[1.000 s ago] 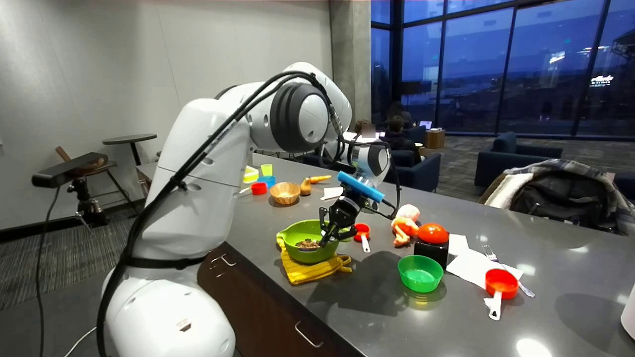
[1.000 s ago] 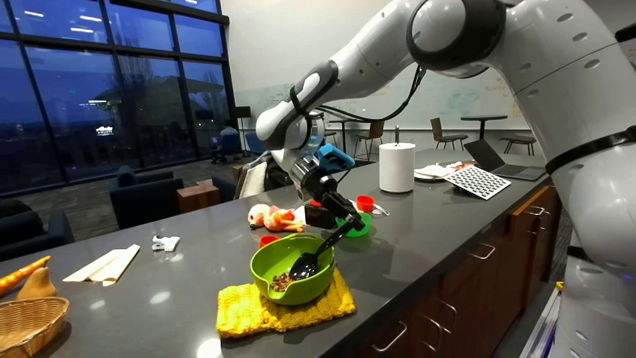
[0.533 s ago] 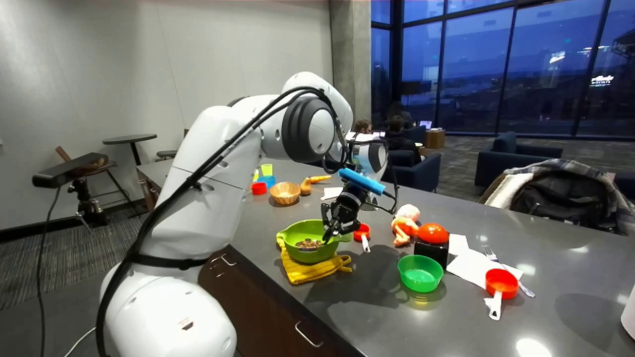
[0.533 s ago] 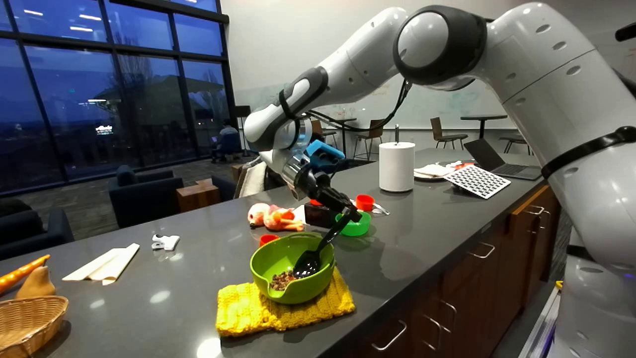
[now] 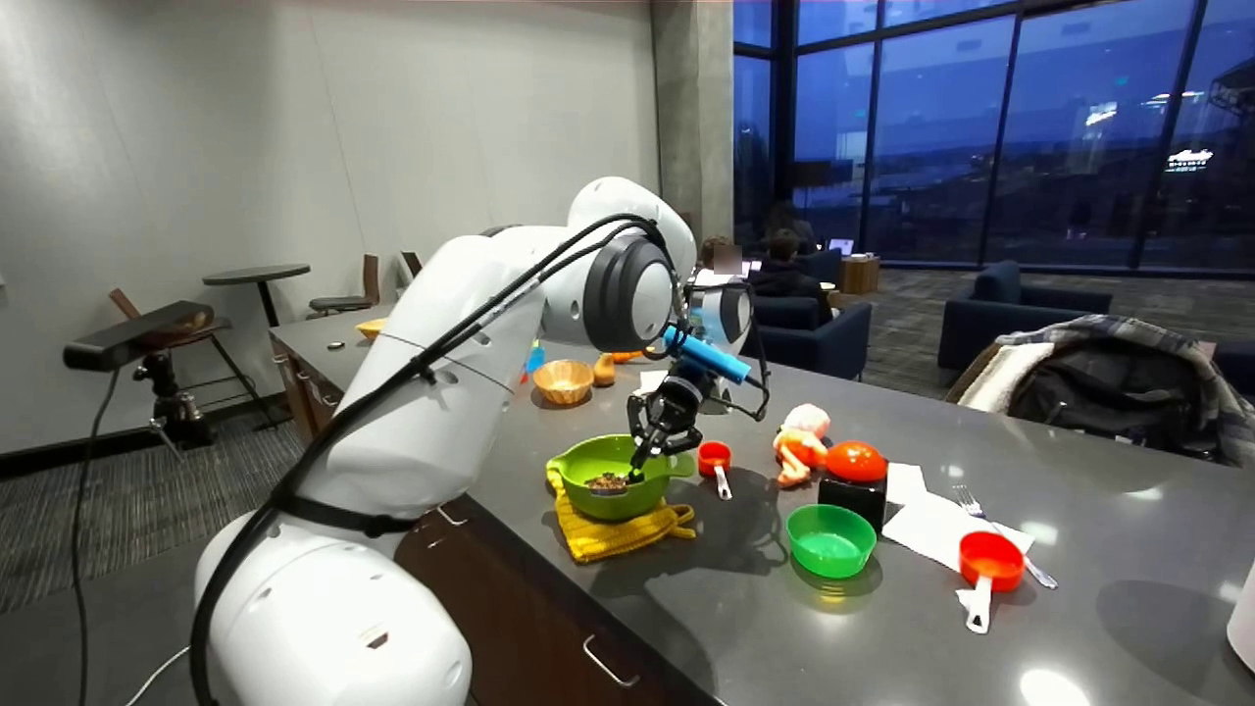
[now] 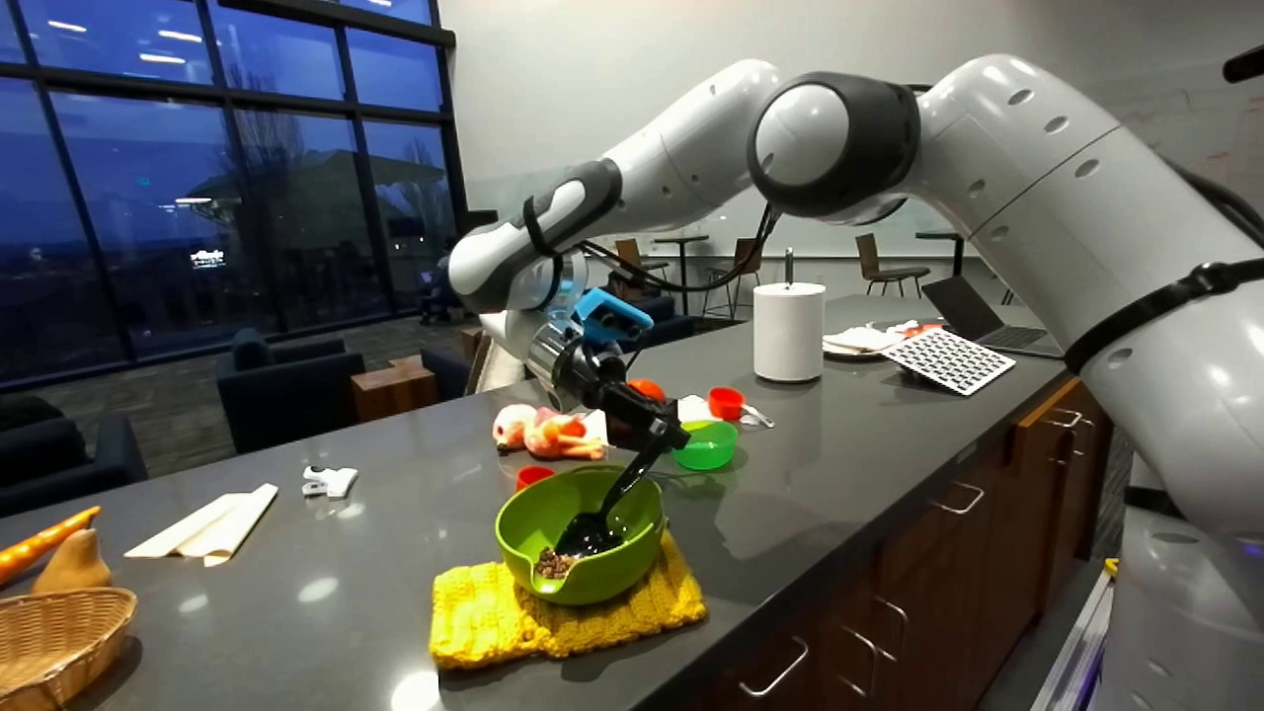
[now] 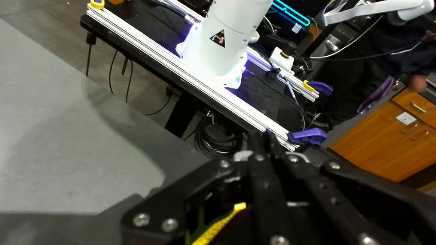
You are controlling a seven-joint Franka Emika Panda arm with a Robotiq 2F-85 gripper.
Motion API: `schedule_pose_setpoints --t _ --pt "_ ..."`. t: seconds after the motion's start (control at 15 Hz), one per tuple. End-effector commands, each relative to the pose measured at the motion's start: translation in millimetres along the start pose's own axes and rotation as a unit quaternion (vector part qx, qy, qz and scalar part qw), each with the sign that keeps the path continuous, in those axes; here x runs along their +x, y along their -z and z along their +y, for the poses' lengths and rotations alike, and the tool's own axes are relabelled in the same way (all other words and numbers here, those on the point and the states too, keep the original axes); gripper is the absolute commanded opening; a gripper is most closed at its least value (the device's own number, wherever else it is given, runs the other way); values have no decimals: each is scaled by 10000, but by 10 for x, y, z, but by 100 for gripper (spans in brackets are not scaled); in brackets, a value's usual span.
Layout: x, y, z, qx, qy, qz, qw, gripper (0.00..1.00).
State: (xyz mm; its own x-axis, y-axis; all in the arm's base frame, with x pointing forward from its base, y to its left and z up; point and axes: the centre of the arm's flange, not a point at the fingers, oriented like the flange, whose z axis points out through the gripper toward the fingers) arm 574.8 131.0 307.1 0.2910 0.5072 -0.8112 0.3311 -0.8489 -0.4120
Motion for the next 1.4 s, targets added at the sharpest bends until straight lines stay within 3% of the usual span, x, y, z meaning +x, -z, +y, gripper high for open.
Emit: schedule_pose_setpoints --t 0.0,0.73,1.33 --pt "39 161 -150 13 126 -140 9998 1" --pt "-33 -40 -315 717 267 -463 9960 1" --pt "-170 -361 114 1188 -383 -432 9912 1"
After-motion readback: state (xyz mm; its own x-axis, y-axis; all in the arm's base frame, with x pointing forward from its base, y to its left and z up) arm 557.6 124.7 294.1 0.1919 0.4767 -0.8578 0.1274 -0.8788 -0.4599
